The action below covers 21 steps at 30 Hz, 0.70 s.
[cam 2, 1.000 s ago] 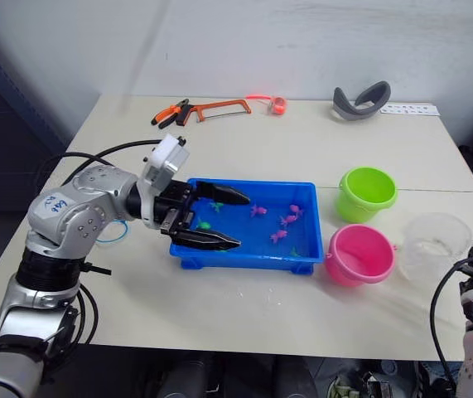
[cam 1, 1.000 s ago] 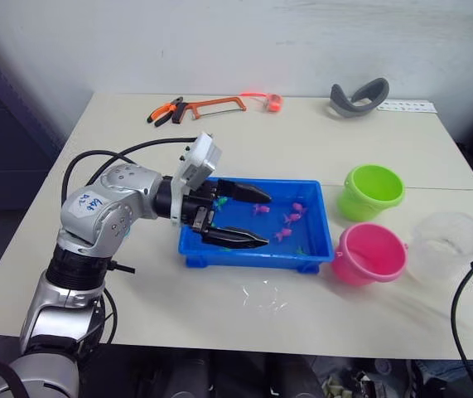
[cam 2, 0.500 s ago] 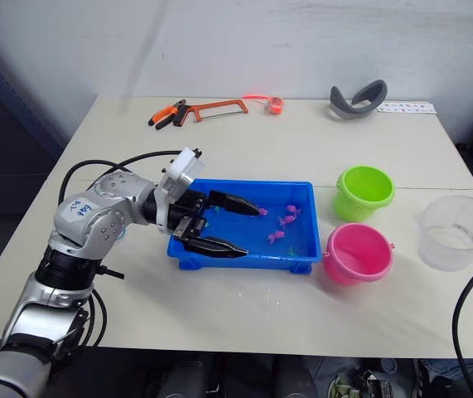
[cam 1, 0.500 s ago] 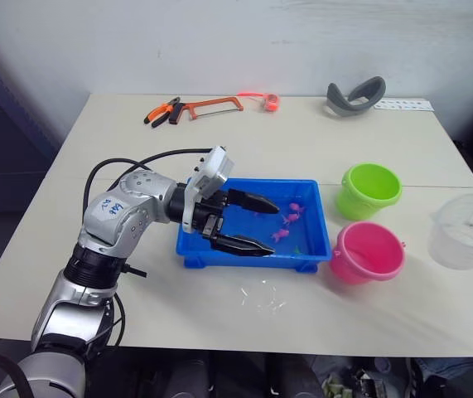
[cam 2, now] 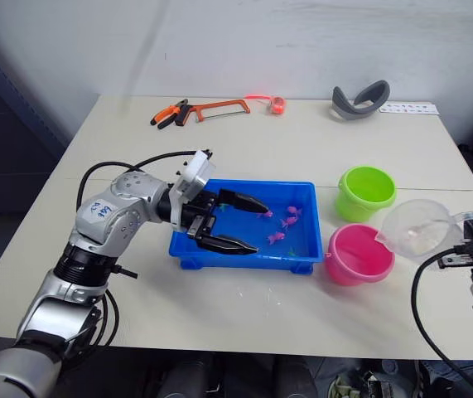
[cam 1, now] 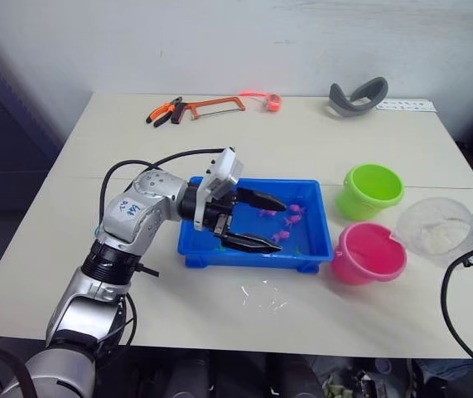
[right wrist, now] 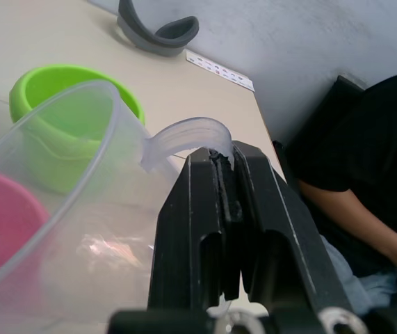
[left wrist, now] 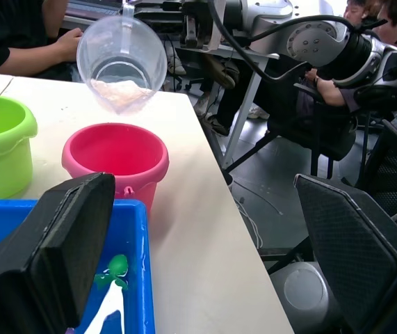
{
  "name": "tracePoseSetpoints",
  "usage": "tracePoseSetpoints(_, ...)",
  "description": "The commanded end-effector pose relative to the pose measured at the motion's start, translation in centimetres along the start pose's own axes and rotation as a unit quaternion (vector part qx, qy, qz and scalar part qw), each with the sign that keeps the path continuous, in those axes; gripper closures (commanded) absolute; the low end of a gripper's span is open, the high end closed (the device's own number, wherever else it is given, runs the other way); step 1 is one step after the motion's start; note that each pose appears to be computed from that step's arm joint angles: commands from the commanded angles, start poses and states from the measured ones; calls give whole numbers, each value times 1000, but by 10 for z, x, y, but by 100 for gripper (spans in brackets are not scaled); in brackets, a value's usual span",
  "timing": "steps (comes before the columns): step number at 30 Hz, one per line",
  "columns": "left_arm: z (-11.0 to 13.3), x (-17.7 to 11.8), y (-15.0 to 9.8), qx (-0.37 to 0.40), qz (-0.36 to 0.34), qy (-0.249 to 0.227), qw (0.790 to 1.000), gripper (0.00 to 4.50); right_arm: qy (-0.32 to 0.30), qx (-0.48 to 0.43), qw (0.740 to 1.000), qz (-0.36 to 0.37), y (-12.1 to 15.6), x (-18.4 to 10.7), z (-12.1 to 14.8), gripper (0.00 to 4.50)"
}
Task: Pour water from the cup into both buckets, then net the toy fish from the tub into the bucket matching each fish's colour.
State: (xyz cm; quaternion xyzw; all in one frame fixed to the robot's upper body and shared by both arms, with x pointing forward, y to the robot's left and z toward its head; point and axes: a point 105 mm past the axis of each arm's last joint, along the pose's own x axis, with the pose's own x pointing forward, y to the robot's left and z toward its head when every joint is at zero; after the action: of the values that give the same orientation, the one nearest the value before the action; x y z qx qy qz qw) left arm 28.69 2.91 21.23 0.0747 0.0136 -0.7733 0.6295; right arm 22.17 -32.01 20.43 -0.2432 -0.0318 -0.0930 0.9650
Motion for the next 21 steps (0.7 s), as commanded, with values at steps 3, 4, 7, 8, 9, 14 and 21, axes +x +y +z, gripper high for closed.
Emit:
tracePoseSetpoints(3, 8, 0, 1, 24, -3, -1, 1000, 0, -40, -83, 996, 9, 5, 4, 21, 442)
tracePoseSetpoints(4, 8, 0, 1, 24, -2, -1, 1000, 0, -41, -91, 995, 11, 5, 5, 21, 442)
tracePoseSetpoints(7, 8, -1, 2, 25, 1, -1, 1000, 0, -50, -143, 988, 21, 9, 8, 27, 442)
tracePoseSetpoints(8, 8, -2, 2, 25, 2, -1, 1000, 0, -54, -157, 986, 23, 10, 8, 28, 442)
tracePoseSetpoints(9, 8, -2, 2, 25, 3, -1, 1000, 0, -58, -172, 983, 26, 12, 9, 30, 442)
tracePoseSetpoints(14, 8, -3, 4, 26, 7, -2, 1000, 0, -78, -251, 964, 39, 18, 12, 38, 442)
tracePoseSetpoints(21, 7, -5, 6, 29, 10, -3, 1000, 0, -94, -310, 945, 47, 24, 15, 44, 442)
